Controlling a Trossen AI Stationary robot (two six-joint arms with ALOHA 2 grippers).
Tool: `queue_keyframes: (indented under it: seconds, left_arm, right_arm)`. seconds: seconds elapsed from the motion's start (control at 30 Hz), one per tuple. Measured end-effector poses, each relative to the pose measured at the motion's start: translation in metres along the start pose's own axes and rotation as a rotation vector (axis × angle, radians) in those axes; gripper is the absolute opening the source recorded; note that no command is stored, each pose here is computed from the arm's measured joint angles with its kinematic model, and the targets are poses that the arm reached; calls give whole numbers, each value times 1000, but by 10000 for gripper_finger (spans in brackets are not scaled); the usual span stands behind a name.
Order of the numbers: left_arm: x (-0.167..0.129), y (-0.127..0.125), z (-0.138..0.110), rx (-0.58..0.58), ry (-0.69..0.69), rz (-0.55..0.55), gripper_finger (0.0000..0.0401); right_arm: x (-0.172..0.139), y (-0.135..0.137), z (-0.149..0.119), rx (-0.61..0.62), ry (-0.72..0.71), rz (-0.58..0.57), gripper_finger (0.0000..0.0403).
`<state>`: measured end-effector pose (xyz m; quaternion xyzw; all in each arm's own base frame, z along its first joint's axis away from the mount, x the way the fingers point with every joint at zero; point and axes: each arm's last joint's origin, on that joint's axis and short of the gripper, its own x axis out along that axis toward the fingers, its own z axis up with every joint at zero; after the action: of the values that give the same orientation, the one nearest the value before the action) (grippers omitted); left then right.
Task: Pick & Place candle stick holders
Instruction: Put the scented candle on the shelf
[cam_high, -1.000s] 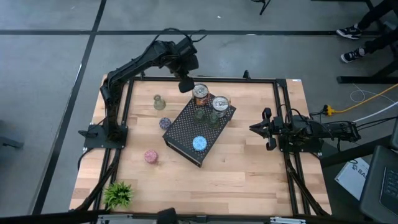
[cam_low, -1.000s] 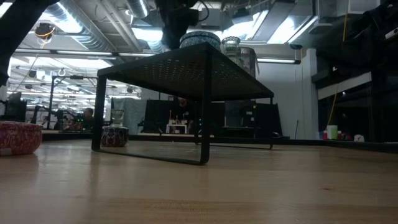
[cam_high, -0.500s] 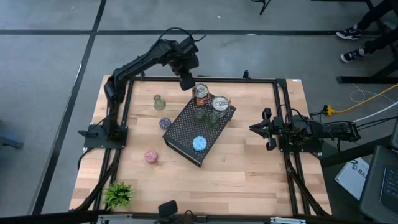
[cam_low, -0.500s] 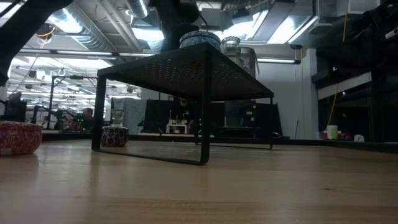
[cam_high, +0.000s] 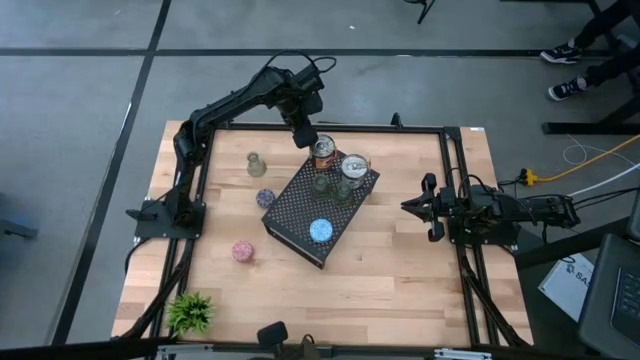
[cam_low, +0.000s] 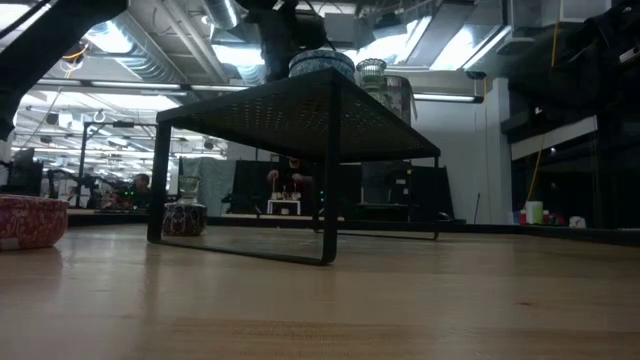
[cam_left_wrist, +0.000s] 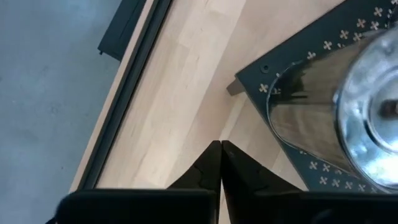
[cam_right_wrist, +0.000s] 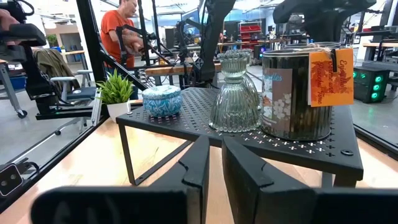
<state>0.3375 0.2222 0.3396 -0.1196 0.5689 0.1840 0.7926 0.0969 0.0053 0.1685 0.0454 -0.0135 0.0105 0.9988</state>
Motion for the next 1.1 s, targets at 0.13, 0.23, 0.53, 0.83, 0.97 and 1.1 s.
queue_keyframes:
  seconds: [0.13, 0.23, 0.53, 0.83, 0.97, 1.1]
  left_arm:
    - [0, -1, -4, -26, 41, -7, 2]
    - [0, -3, -4, -35, 46, -7, 2]
    - [0, -16, -2, -31, 31, -89, 1]
    - [0, -24, -1, -31, 27, -141, 1]
    - [0, -28, 1, -23, 15, -151, 1]
    - [-1, -32, 2, -17, -2, -178, 1]
  right_arm:
    - [0, 0, 0, 0, 0, 0, 48]
    - [0, 0, 0, 0, 0, 0, 48]
    - [0, 0, 0, 0, 0, 0, 48]
    - [0, 0, 0, 0, 0, 0, 48]
    - [0, 0, 0, 0, 0, 0, 48]
    - [0, 0, 0, 0, 0, 0, 48]
